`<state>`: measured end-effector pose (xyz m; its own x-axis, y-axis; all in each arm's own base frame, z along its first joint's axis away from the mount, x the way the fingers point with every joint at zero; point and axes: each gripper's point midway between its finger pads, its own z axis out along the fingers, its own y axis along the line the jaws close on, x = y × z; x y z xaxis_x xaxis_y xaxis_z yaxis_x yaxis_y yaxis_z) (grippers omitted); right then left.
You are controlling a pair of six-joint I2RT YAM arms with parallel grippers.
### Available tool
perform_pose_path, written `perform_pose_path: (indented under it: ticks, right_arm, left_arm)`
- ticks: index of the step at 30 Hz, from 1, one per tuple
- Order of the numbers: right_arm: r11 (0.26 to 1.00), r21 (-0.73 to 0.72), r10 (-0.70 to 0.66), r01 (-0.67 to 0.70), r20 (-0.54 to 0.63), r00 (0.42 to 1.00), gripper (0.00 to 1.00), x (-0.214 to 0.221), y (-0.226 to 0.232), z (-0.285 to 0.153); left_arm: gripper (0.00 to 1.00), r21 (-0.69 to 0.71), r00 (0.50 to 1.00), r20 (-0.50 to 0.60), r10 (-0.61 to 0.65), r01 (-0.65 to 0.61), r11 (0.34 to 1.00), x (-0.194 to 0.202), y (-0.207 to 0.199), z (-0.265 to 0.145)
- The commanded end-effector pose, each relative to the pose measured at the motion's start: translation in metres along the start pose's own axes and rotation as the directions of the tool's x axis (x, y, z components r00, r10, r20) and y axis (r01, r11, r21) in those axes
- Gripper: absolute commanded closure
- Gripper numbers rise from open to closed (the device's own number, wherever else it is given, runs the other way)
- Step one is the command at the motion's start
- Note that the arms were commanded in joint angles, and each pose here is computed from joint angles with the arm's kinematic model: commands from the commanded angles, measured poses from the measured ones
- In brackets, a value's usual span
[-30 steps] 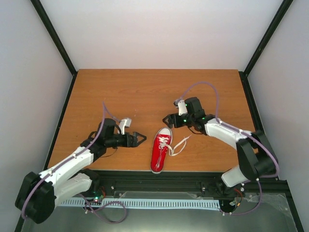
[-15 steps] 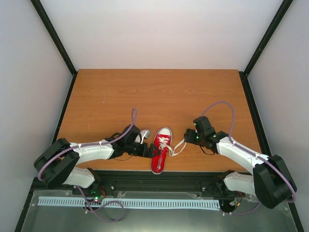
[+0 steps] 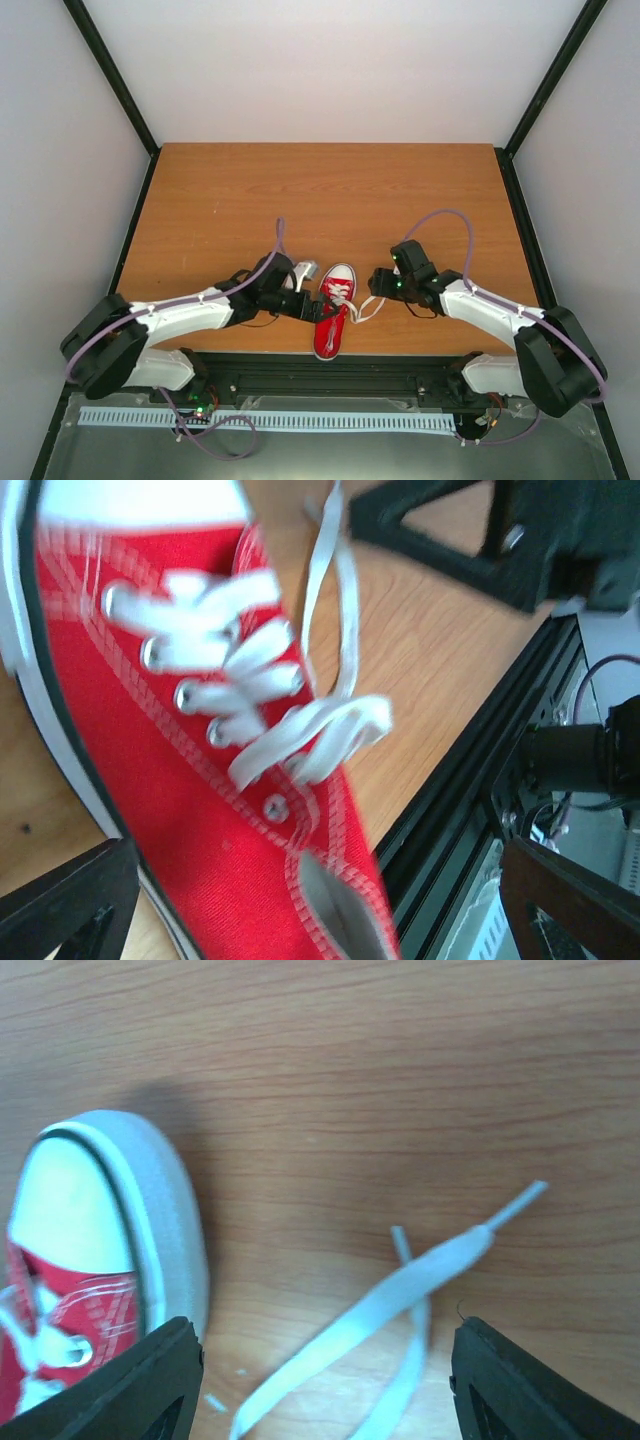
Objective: Tie the shoes
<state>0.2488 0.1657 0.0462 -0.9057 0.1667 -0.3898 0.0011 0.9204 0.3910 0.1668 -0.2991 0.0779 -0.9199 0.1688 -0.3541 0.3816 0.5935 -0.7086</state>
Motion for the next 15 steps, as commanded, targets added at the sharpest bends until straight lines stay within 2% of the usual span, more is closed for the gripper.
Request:
perform_pose_path:
  ticks: [1, 3, 7, 12, 15]
  right_arm:
    - [0.99, -0.122, -0.064, 0.07, 0.052, 0.997, 0.33, -0.007, 0.032, -0.01]
    - [0.993, -0.109, -0.046, 0.051, 0.05, 0.998, 0.36, 0.001, 0.022, -0.01]
    - [1.0, 0.025, 0.004, -0.006, 0.064, 0.998, 0.44, 0.007, -0.009, -0.012]
    - [1.0, -0.021, 0.016, -0.014, 0.104, 0.994, 0.45, -0.008, 0.006, -0.017]
    - [0.999, 0.035, 0.019, -0.022, 0.093, 0.995, 0.45, -0.013, 0.001, -0.007]
  left_arm:
    - [0.0, -0.084, 0.98, 0.135, 0.147, -0.136, 0.987, -0.044, -0.028, -0.033]
    - [0.0, -0.152, 0.969, 0.183, 0.165, -0.138, 0.979, -0.057, -0.024, -0.047]
    - [0.0, -0.25, 0.957, 0.227, 0.179, -0.121, 0.961, -0.076, -0.014, -0.061]
    - [0.0, -0.317, 0.951, 0.236, 0.202, -0.121, 0.941, -0.084, -0.01, -0.072]
    - [0.0, -0.399, 0.946, 0.235, 0.224, -0.116, 0.91, -0.088, -0.002, -0.084]
